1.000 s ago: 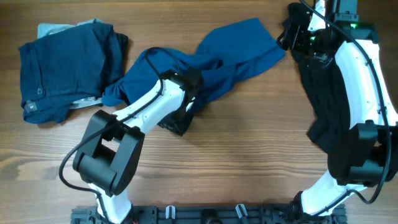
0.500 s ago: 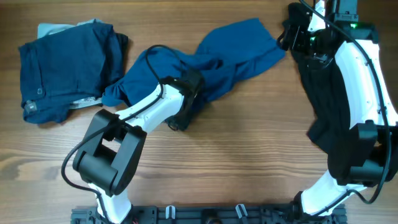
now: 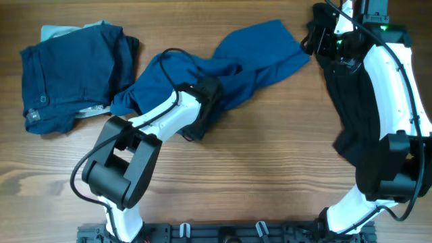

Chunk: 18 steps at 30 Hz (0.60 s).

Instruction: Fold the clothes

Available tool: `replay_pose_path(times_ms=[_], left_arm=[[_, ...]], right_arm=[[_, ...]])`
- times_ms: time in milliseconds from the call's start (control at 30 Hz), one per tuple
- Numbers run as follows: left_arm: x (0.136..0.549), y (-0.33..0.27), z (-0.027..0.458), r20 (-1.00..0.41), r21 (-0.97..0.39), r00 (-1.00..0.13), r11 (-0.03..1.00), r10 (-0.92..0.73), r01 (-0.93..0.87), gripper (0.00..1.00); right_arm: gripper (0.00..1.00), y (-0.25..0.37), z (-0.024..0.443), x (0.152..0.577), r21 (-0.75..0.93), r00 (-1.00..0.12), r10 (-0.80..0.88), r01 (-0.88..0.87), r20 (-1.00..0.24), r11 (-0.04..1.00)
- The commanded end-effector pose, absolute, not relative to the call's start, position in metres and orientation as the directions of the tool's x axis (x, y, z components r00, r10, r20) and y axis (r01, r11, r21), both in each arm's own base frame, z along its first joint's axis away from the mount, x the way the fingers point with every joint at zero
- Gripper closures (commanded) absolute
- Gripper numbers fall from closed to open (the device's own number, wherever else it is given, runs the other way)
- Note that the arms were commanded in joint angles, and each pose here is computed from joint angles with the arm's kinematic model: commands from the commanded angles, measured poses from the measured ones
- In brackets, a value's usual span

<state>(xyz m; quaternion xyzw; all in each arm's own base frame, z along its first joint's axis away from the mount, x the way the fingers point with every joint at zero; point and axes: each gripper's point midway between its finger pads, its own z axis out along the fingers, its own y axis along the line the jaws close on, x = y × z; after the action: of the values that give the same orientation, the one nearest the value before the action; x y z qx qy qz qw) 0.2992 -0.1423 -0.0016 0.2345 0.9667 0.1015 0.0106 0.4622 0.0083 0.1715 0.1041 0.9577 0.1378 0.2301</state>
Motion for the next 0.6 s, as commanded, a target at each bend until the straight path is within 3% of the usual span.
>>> replay_pose_path(times_ms=[0,33,100,200,333,433,567], left_arm=[[0.280,-0.140,-0.018,0.115,0.157,-0.896,0.883,0.429,0.443,0.72],[0.280,-0.141,-0.018,0.113,0.157,-0.898,0.884,0.426,0.440,0.72],[0.282,-0.141,-0.018,0.106,0.157,-0.898,0.885,0.427,0.439,0.96],[0.286,-0.144,-0.014,0.083,0.155,-0.901,0.888,0.426,0.434,0.96],[0.302,-0.151,0.043,-0.042,0.144,-0.935,0.929,0.351,0.342,0.96],[0.313,-0.158,0.122,-0.265,0.098,-0.907,0.945,0.328,0.313,0.96],[0.308,-0.146,0.208,-0.517,0.063,-0.813,0.959,0.267,0.275,0.96]], right_arm=[[0.09,0.006,0.165,0.463,0.302,-0.875,0.268,0.149,-0.403,0.942],[0.09,0.006,0.165,0.463,0.301,-0.875,0.268,0.150,-0.403,0.942],[0.09,0.006,0.165,0.463,0.301,-0.877,0.268,0.150,-0.400,0.942],[0.09,0.006,0.165,0.463,0.299,-0.877,0.262,0.144,-0.403,0.943],[0.10,0.005,0.169,0.475,0.291,-0.859,0.237,0.108,-0.454,0.951],[0.12,0.004,0.160,0.490,0.307,-0.842,0.267,0.128,-0.468,0.943],[0.14,0.010,0.112,0.498,0.347,-0.879,0.294,0.160,-0.377,0.924]])
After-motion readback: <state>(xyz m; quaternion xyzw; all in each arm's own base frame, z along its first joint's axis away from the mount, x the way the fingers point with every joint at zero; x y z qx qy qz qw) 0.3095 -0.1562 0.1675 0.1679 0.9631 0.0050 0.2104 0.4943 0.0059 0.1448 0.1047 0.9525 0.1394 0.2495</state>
